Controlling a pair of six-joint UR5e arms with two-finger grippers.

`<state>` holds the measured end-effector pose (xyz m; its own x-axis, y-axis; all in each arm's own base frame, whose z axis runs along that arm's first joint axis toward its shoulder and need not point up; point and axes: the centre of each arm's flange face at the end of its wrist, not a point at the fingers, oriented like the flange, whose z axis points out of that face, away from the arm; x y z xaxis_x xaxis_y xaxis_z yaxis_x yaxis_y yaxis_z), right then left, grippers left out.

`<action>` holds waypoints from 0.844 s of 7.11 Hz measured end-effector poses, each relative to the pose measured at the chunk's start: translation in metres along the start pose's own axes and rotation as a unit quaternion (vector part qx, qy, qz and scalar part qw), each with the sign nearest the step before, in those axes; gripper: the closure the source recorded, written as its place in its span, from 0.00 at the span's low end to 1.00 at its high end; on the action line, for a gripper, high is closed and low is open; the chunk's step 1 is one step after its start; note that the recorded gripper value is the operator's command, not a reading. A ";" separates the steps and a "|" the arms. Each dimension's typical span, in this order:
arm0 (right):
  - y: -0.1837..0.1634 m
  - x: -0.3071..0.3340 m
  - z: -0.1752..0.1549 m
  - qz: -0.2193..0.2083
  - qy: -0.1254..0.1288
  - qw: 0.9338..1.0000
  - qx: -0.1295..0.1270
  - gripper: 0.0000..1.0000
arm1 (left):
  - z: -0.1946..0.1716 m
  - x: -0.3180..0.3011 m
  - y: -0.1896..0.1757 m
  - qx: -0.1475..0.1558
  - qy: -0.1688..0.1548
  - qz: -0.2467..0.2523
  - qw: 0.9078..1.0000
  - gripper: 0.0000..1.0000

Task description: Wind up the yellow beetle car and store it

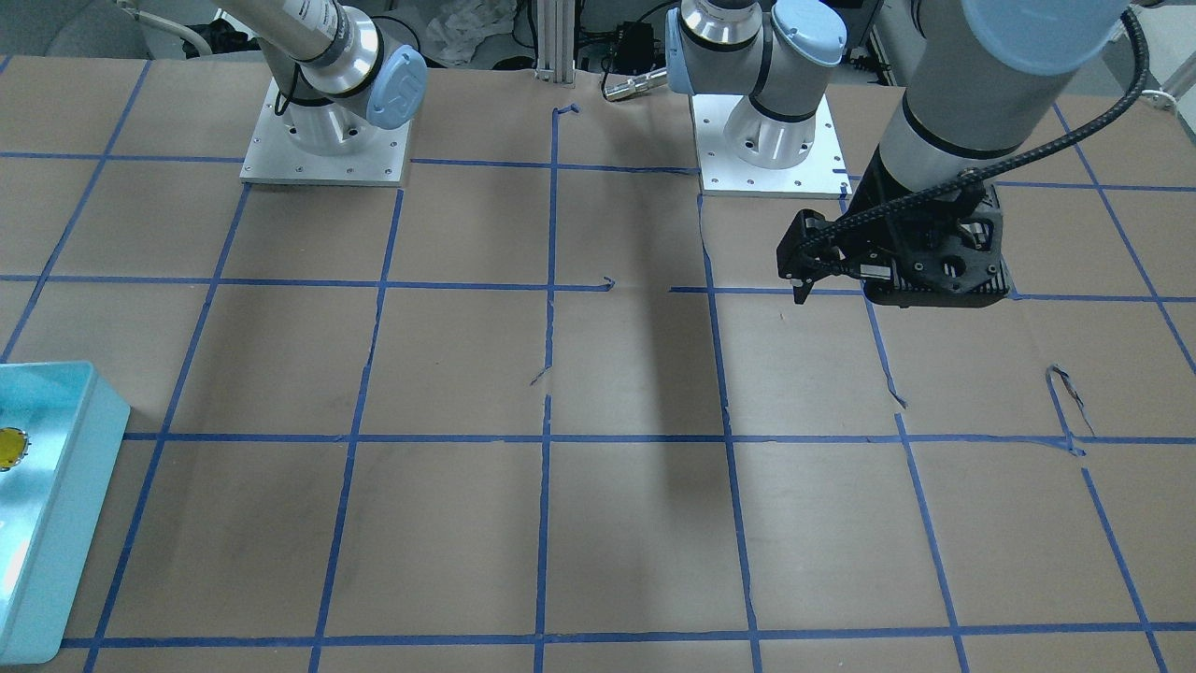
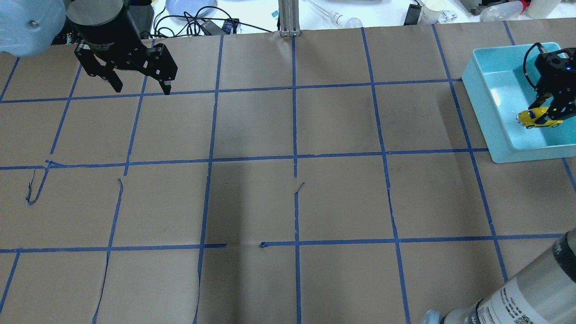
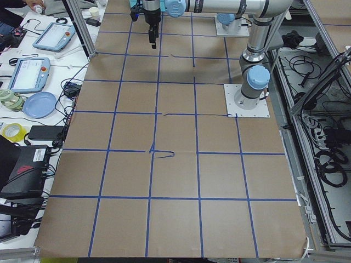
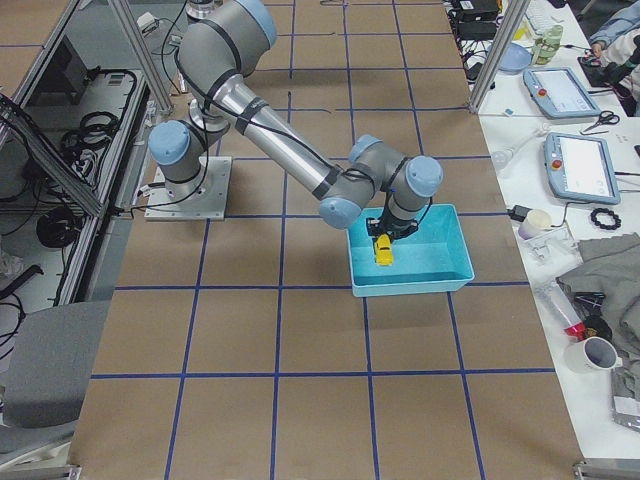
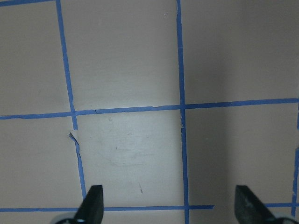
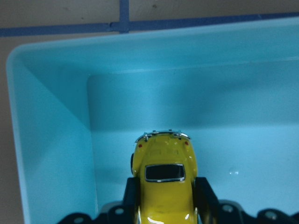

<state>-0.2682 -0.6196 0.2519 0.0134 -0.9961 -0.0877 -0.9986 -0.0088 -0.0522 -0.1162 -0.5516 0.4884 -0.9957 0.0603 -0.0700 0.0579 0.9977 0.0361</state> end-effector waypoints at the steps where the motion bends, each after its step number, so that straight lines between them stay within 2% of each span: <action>1: 0.004 -0.003 0.013 -0.013 0.010 1.000 -0.007 0.25 | 0.000 0.000 0.000 0.002 0.000 0.000 1.000 0.00; 2: 0.004 -0.006 0.024 -0.018 0.013 1.000 -0.006 0.00 | -0.001 -0.001 -0.001 0.004 -0.001 -0.001 1.000 0.00; 3: 0.003 -0.007 0.030 -0.017 0.012 1.000 -0.004 0.00 | -0.001 -0.001 -0.001 0.005 -0.001 -0.001 1.000 0.00; 4: 0.002 -0.009 0.023 -0.001 0.019 1.000 -0.008 0.00 | -0.001 -0.001 -0.002 0.006 -0.001 -0.002 1.000 0.00; 5: -0.002 -0.013 0.000 0.028 0.034 0.999 -0.012 0.00 | -0.001 -0.001 -0.002 0.007 -0.001 -0.002 1.000 0.00; 6: -0.018 -0.021 -0.032 0.063 0.051 0.997 0.000 0.00 | -0.001 -0.001 -0.002 0.008 0.000 -0.002 1.000 0.00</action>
<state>-0.2526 -0.6014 0.2869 -0.1175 -0.9930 0.0078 -0.9920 0.1170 -0.0468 -0.1150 -0.5539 0.4894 -0.9959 0.0568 -0.0709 0.0556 0.9983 0.0197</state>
